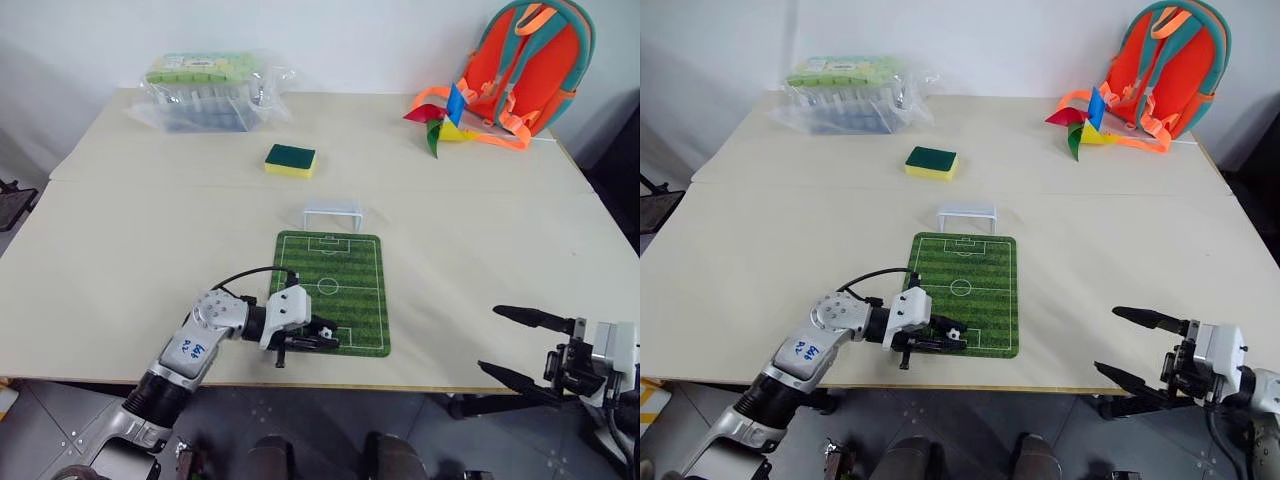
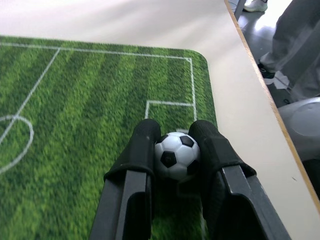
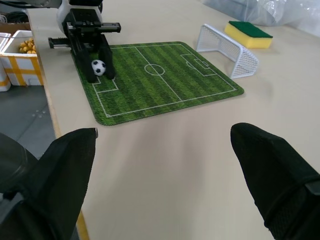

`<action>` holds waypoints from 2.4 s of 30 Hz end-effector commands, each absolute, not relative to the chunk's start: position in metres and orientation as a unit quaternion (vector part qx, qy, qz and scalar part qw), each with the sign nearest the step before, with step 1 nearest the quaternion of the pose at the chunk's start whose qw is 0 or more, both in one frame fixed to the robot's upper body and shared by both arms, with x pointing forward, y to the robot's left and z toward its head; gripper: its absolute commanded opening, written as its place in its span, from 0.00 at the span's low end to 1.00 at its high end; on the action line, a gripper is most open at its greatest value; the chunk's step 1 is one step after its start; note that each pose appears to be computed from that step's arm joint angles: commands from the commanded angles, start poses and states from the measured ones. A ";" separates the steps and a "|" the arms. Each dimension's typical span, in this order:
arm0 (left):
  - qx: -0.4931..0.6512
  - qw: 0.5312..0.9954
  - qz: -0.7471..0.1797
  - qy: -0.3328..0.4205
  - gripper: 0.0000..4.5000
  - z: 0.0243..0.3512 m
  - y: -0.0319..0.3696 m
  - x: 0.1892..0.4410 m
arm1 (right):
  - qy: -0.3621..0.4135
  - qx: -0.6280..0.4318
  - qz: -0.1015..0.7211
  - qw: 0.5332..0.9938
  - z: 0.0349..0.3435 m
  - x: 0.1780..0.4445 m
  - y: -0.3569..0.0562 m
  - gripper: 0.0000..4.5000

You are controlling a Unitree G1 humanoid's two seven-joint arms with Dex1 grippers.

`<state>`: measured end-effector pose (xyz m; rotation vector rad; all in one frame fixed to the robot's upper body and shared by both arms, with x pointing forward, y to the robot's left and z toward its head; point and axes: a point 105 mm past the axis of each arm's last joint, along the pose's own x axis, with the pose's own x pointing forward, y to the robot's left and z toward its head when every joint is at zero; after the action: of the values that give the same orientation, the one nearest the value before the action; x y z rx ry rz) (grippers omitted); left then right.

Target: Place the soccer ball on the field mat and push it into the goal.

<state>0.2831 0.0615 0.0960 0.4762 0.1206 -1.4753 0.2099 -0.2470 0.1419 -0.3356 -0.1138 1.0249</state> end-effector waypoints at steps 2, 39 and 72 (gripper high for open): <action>0.217 0.709 -0.671 0.034 0.19 0.100 0.055 0.275 | -0.065 -0.152 0.504 0.848 0.151 0.204 -0.238 1.00; 0.133 0.726 -0.674 0.007 0.34 0.109 0.135 0.220 | -0.104 -0.144 0.575 0.798 0.155 0.205 -0.206 1.00; 0.156 0.845 -0.501 -0.100 0.01 0.150 0.060 0.364 | -0.151 -0.131 0.413 0.888 0.167 0.212 -0.226 1.00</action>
<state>0.3503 0.0538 0.1271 0.3224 -0.1096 -1.1493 0.2102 -0.2237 0.1489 -0.2535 -0.2424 0.9336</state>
